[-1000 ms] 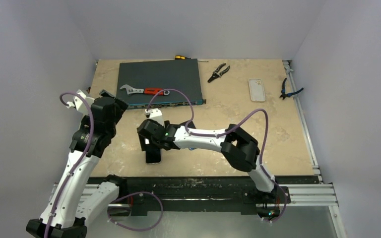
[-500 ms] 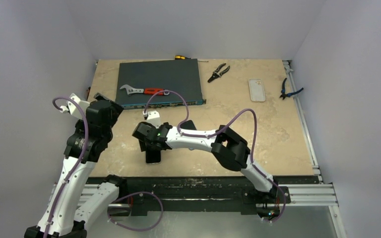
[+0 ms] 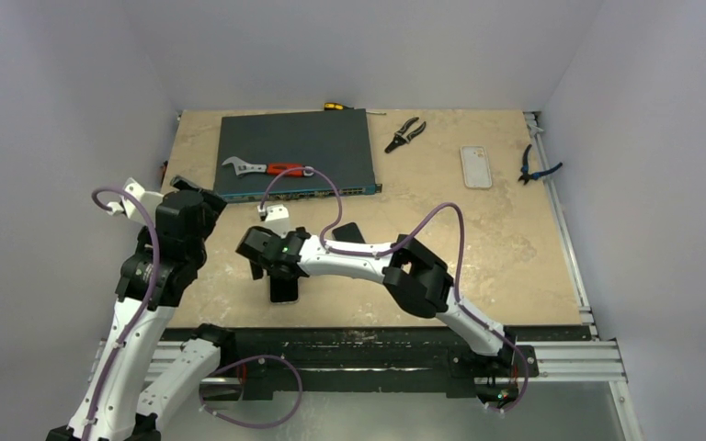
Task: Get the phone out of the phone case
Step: Move the phone to the center of the board.
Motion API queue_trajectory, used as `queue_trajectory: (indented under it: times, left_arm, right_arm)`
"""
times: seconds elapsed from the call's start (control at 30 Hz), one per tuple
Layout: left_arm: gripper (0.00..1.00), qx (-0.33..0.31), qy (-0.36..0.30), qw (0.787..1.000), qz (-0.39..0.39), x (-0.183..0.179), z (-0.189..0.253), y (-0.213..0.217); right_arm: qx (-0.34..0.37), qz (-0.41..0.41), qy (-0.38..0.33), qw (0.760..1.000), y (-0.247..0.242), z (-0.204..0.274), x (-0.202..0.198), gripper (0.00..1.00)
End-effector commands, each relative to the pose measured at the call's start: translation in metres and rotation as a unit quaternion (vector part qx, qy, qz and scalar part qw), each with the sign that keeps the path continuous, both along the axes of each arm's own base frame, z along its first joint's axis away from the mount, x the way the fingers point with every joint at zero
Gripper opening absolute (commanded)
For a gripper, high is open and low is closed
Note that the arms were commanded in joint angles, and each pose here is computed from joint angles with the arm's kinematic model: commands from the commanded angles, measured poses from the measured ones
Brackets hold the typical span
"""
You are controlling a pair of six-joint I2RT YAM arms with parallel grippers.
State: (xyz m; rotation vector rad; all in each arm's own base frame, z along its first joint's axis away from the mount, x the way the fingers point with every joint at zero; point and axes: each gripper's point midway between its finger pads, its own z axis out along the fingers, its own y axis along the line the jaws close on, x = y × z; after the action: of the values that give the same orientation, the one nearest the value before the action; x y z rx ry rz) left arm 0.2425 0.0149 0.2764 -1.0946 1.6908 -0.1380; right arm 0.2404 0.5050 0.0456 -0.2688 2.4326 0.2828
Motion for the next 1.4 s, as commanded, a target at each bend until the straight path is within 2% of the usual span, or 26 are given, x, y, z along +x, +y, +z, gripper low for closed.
queue_trajectory:
  times: [0.0,0.47,0.67,0.8,0.93,1.13,1.3,1.37]
  left_arm:
    - [0.89,-0.002,-0.002,1.0,0.005,-0.004,-0.001,0.002]
    - [0.89,-0.003,0.001,1.0,0.008,-0.007,-0.008,0.003]
    - [0.89,-0.008,0.0,1.0,0.006,-0.005,-0.011,0.001]
    - [0.89,-0.009,0.002,1.0,0.007,-0.004,-0.012,0.0]
    - [0.89,-0.012,0.005,1.0,0.008,-0.003,-0.015,0.0]
    - [0.89,-0.018,0.009,1.0,0.006,-0.002,-0.021,-0.003]
    - [0.89,-0.018,0.014,1.0,0.004,-0.001,-0.025,-0.004]
    - [0.89,-0.016,0.014,1.0,0.002,0.0,-0.026,-0.004]
  right_arm:
    - [-0.008,-0.023,0.004,1.0,-0.005,-0.004,-0.002,0.99]
    - [-0.03,-0.037,0.026,0.999,-0.012,-0.032,-0.008,0.98]
    - [-0.052,-0.033,0.028,0.998,-0.018,-0.046,-0.011,0.88]
    - [-0.102,-0.027,0.021,0.994,-0.029,-0.058,-0.014,0.92]
    - [-0.119,-0.025,0.029,0.992,-0.037,-0.069,-0.018,0.92]
    - [-0.13,-0.025,0.049,0.99,-0.047,-0.088,-0.027,0.8]
    - [-0.133,-0.028,0.062,0.989,-0.054,-0.09,-0.034,0.61]
    - [-0.125,-0.022,0.056,0.99,-0.053,-0.081,-0.032,0.5]
